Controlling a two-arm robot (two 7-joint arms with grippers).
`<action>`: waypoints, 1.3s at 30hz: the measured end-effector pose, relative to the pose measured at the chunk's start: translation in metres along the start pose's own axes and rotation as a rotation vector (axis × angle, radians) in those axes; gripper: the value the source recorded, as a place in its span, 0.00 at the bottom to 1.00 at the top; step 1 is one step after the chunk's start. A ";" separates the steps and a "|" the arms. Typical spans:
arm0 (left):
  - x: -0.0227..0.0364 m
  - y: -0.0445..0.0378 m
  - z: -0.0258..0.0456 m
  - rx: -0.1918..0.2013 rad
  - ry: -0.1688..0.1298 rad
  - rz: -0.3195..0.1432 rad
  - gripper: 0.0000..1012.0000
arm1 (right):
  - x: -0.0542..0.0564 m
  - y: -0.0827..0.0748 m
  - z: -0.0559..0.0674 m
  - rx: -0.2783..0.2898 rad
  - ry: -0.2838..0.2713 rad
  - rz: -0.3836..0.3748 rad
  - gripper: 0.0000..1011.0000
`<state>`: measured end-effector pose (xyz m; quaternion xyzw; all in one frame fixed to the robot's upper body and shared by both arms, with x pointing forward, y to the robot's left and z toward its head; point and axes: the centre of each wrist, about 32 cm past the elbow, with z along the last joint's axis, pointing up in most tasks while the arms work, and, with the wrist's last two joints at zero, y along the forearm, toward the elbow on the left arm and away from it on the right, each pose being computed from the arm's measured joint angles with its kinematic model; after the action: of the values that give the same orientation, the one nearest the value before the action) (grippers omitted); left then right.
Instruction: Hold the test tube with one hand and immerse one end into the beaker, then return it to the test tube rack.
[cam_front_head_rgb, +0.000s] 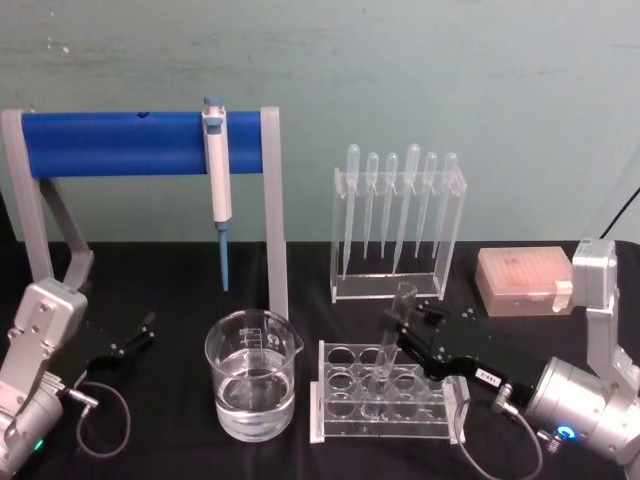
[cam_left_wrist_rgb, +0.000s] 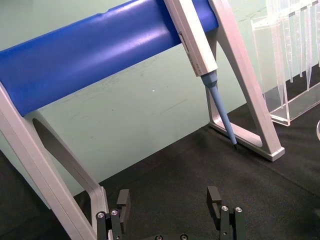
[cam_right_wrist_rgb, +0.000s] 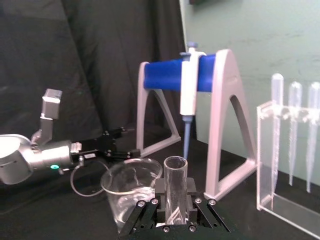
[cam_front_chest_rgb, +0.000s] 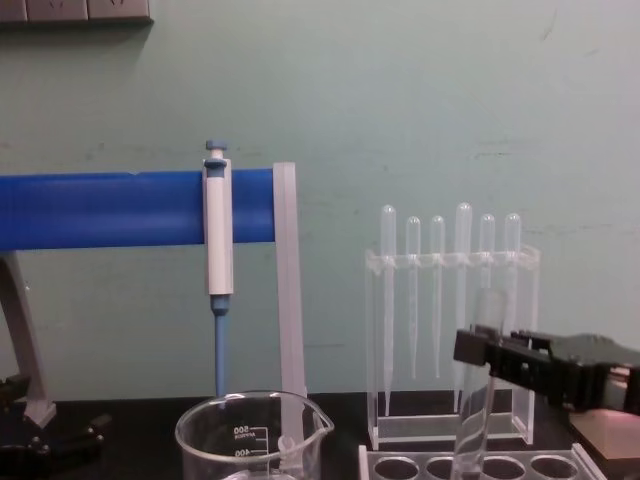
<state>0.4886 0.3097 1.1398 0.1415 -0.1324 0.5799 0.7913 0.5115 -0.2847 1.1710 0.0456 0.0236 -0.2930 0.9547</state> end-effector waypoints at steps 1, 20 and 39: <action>0.0000 0.0000 0.0000 0.000 0.000 0.000 0.99 | -0.001 0.000 0.002 -0.001 -0.003 0.002 0.22; 0.0000 0.0000 0.0000 0.000 0.000 0.000 0.99 | -0.016 0.002 0.056 -0.038 -0.119 0.013 0.22; 0.0000 0.0000 0.0000 0.000 0.000 0.000 0.99 | -0.014 0.016 0.087 -0.015 -0.187 0.029 0.22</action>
<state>0.4886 0.3097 1.1398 0.1415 -0.1324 0.5799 0.7913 0.5103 -0.2723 1.2595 0.0109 -0.0642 -0.2819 0.9572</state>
